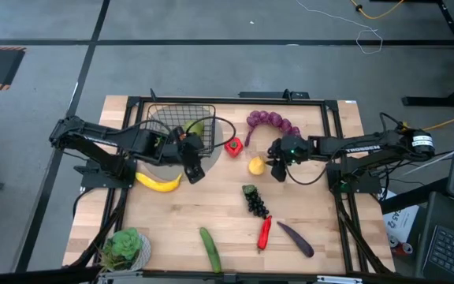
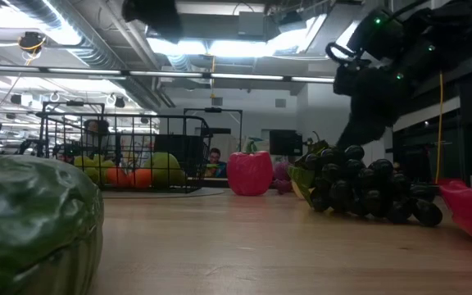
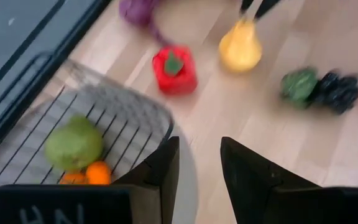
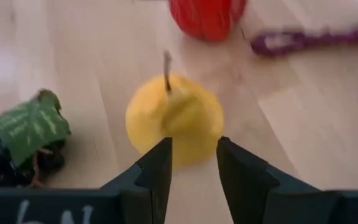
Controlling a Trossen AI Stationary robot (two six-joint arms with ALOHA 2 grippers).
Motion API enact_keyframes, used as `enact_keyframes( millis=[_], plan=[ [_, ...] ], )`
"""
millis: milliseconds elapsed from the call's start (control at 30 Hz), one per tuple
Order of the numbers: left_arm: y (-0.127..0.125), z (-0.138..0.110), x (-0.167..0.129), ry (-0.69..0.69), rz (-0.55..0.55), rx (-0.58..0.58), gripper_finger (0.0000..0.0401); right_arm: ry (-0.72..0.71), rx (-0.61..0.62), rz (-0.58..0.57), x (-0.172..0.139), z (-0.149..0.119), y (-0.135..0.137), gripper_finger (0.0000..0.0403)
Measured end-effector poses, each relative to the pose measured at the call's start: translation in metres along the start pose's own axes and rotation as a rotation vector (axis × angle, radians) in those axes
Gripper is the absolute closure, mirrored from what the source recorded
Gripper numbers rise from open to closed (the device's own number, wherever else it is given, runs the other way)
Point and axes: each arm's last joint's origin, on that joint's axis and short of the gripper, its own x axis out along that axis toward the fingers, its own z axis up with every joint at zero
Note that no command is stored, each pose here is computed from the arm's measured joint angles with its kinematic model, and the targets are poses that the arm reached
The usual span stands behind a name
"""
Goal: Build produce basket
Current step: Put the yellow pear into the wire basket
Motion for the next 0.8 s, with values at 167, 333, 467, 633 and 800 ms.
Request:
enact_keyframes(
  millis=[167,333,467,633,800],
  plan=[
    [-0.009,0.021,0.016,-0.160,-0.053,0.007,0.0289,0.035,0.024,-0.012,-0.010,-0.004,-0.001,0.0274],
    [-0.007,0.038,0.061,-0.206,-0.078,-0.010,0.0289,0.068,0.025,-0.022,-0.028,-0.010,-0.003,0.0274],
    [-0.001,0.045,0.111,-0.225,-0.073,-0.041,0.0289,0.095,0.077,-0.035,-0.045,-0.017,-0.006,0.0274],
    [0.003,0.055,0.155,-0.319,-0.158,-0.054,0.0289,0.053,0.102,-0.032,-0.058,-0.018,-0.006,0.0274],
    [-0.007,0.044,0.191,-0.316,-0.218,-0.048,0.0289,0.031,0.098,-0.031,-0.061,-0.017,-0.006,0.0274]
  ],
)
